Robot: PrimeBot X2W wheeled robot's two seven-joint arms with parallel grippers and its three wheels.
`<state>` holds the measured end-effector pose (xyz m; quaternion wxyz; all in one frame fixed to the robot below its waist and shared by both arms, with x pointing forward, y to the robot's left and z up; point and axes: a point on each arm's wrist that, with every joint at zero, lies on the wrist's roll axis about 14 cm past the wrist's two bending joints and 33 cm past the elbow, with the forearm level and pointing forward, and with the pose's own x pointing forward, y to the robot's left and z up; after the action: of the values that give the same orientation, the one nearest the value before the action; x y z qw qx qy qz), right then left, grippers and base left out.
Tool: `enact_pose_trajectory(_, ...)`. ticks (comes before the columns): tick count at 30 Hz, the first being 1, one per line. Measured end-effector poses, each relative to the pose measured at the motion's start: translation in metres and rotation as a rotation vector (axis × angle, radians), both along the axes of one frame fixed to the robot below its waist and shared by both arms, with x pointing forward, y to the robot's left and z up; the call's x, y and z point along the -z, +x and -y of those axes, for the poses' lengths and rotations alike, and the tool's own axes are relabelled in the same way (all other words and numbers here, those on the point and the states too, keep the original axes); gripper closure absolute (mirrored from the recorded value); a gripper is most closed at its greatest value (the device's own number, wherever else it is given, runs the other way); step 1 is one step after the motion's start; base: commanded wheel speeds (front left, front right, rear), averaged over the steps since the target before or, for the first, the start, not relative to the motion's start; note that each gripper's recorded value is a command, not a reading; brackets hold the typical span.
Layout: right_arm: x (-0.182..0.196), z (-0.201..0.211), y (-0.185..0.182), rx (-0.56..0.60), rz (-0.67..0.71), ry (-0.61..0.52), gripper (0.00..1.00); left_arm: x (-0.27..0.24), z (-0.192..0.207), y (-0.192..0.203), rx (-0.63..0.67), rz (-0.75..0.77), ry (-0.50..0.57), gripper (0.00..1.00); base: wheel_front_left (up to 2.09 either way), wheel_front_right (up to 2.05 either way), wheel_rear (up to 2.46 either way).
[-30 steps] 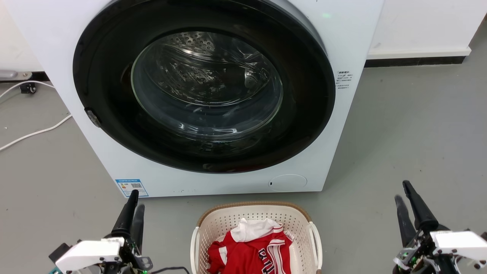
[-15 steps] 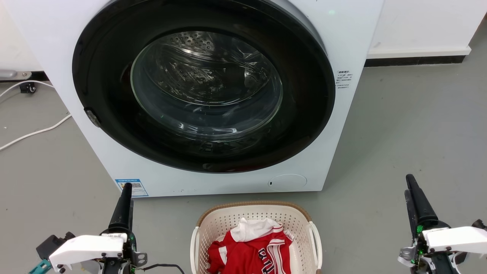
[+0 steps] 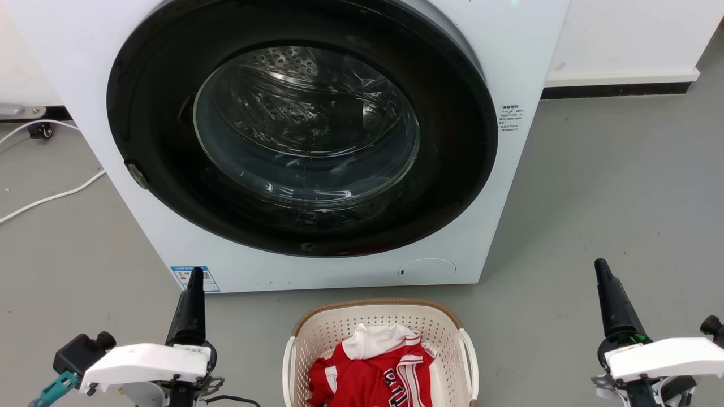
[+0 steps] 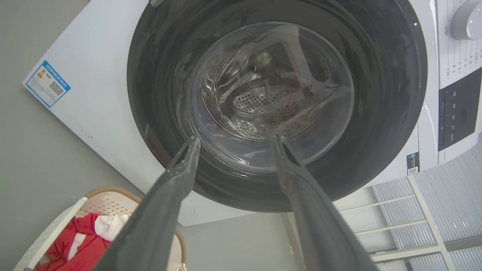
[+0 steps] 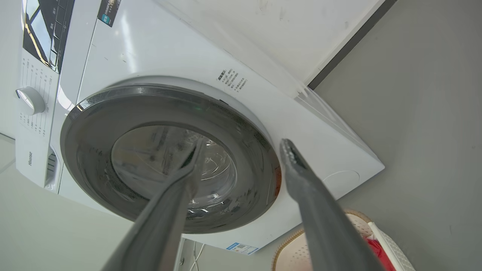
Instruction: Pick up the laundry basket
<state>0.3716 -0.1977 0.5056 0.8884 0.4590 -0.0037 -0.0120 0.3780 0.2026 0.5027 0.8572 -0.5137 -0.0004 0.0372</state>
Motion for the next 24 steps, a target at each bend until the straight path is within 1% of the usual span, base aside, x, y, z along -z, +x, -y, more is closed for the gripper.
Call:
enact_pose_trajectory(10,-0.0069,-0.0046,-0.0033,-0.009,0.027,-0.177,0.00,-0.0051,0.0040,-0.0018,0.004,0.012,0.170,0.00,0.00,0.00,0.00)
enact_pose_trajectory(24,-0.0096,-0.0071,-0.0079,-0.010,0.046,-0.376,0.00,-0.0068,0.0071,-0.0055,0.005,0.020,0.383,0.00,0.00,0.00,0.00)
